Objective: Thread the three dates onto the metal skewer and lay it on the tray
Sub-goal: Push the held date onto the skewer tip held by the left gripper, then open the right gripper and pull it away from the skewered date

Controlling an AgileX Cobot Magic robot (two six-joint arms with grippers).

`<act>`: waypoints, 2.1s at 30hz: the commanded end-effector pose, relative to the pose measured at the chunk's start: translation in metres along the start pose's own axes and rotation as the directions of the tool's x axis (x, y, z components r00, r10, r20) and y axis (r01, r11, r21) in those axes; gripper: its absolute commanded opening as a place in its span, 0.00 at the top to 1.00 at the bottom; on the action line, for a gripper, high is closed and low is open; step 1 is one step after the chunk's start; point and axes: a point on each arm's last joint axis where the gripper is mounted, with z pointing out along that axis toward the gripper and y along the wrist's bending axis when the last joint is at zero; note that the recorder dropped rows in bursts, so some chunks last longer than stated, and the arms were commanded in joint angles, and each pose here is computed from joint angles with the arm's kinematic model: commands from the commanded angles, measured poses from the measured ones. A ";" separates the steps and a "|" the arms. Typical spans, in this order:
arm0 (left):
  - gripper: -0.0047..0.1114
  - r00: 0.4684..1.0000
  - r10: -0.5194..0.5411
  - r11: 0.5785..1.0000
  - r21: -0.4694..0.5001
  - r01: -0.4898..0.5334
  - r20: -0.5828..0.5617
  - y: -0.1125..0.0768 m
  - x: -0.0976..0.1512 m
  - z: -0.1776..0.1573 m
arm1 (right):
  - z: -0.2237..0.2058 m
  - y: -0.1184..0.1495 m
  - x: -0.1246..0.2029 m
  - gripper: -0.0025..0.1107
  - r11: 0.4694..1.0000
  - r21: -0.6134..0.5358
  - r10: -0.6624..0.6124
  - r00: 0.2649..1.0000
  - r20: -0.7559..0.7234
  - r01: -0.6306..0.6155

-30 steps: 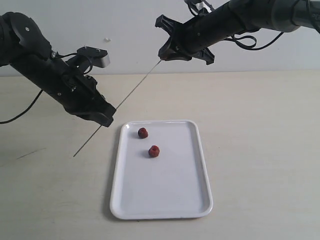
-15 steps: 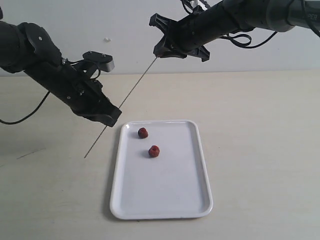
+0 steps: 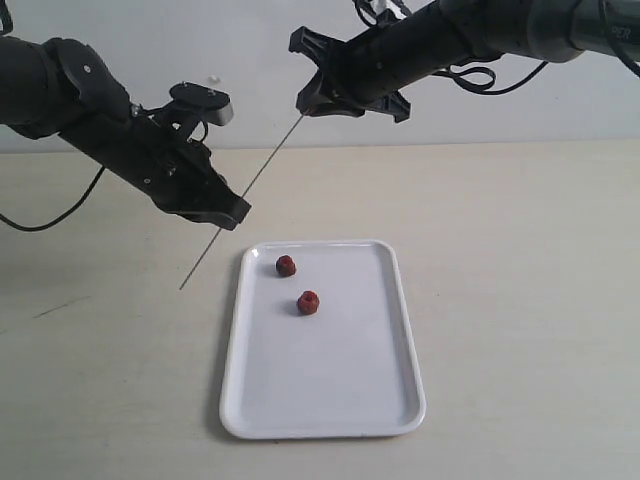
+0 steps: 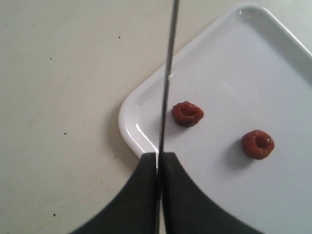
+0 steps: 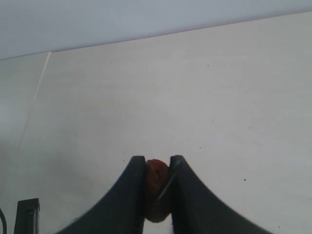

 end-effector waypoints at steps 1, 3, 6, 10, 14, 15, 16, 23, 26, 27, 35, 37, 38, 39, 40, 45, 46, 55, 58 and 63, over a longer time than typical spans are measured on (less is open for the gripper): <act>0.96 0.989 -0.062 0.997 -0.043 0.069 0.134 0.003 -0.018 -0.009 | 0.006 0.015 0.016 0.92 0.999 -0.031 -0.042 0.994 -0.101 0.039; 0.96 0.988 -0.063 0.996 -0.048 0.070 0.142 0.004 -0.018 -0.009 | 0.009 0.019 0.019 0.92 0.998 -0.038 -0.047 0.993 -0.106 0.044; 0.96 0.985 -0.064 0.995 -0.061 0.074 0.159 0.005 -0.020 -0.009 | 0.012 0.025 0.023 0.92 0.997 -0.046 -0.061 0.991 -0.122 0.055; 0.96 0.981 -0.069 0.994 -0.072 0.084 0.183 0.006 -0.022 -0.010 | 0.016 0.033 0.030 0.92 0.996 -0.059 -0.080 0.986 -0.143 0.072; 0.96 0.978 -0.068 0.993 -0.084 0.086 0.197 0.008 -0.023 -0.010 | 0.020 0.042 0.037 0.92 0.992 -0.074 -0.111 0.981 -0.160 0.100; 0.96 0.978 -0.068 0.993 -0.084 0.086 0.197 0.008 -0.023 -0.010 | 0.021 0.043 0.037 0.92 0.992 -0.075 -0.112 0.981 -0.160 0.101; 0.96 0.977 -0.066 0.992 -0.088 0.085 0.201 0.008 -0.024 -0.010 | 0.022 0.045 0.039 0.92 0.992 -0.079 -0.115 0.979 -0.167 0.103; 0.96 0.976 -0.071 0.992 -0.087 0.091 0.207 0.008 -0.024 -0.010 | 0.021 0.045 0.040 0.92 0.991 -0.083 -0.117 0.977 -0.181 0.103; 0.96 0.977 -0.066 0.993 -0.087 0.086 0.205 0.008 -0.024 -0.010 | 0.021 0.045 0.040 0.90 0.990 -0.085 -0.126 0.976 -0.180 0.113; 0.96 0.977 -0.061 0.993 -0.088 0.080 0.204 0.008 -0.024 -0.010 | 0.021 0.045 0.040 0.87 0.989 -0.086 -0.134 0.975 -0.180 0.120; 0.96 0.979 -0.043 0.994 -0.087 0.061 0.197 0.007 -0.023 -0.010 | 0.021 0.045 0.040 0.47 0.988 -0.088 -0.142 0.974 -0.179 0.128; 0.96 0.979 -0.043 0.994 -0.087 0.061 0.197 0.007 -0.023 -0.010 | 0.021 0.045 0.040 0.45 0.988 -0.087 -0.142 0.974 -0.177 0.129; 0.96 0.980 -0.043 0.994 -0.086 0.061 0.196 0.007 -0.023 -0.010 | 0.021 0.045 0.040 0.45 0.988 -0.087 -0.142 0.974 -0.177 0.129; 0.96 0.980 -0.044 0.995 -0.082 0.060 0.192 0.007 -0.023 -0.010 | 0.021 0.045 0.040 0.45 0.988 -0.087 -0.142 0.974 -0.177 0.129; 0.96 0.981 -0.042 0.995 -0.079 0.058 0.188 0.007 -0.023 -0.010 | 0.021 0.045 0.040 0.45 0.988 -0.087 -0.142 0.974 -0.177 0.129; 0.96 0.988 -0.022 0.998 -0.054 0.031 0.155 0.004 -0.020 -0.009 | 0.014 0.051 0.035 0.45 0.986 -0.089 -0.150 0.978 -0.142 0.139; 0.96 0.989 -0.019 0.999 -0.045 0.026 0.144 0.003 -0.019 -0.009 | 0.010 0.054 0.033 0.45 0.985 -0.091 -0.155 0.979 -0.129 0.144; 0.96 1.000 -0.005 1.000 0.009 0.005 0.027 -0.002 -0.008 -0.008 | -0.036 0.069 0.012 0.45 0.966 0.068 -0.249 0.968 -0.029 0.251; 0.96 0.999 -0.013 1.000 -0.023 0.012 -0.040 0.000 -0.002 -0.009 | -0.052 0.064 0.007 0.45 0.951 0.152 -0.265 0.963 -0.039 0.268; 0.96 0.979 -0.054 0.995 -0.096 0.036 -0.195 0.005 0.011 -0.014 | -0.066 0.050 0.003 0.45 0.935 0.221 -0.261 0.960 -0.097 0.277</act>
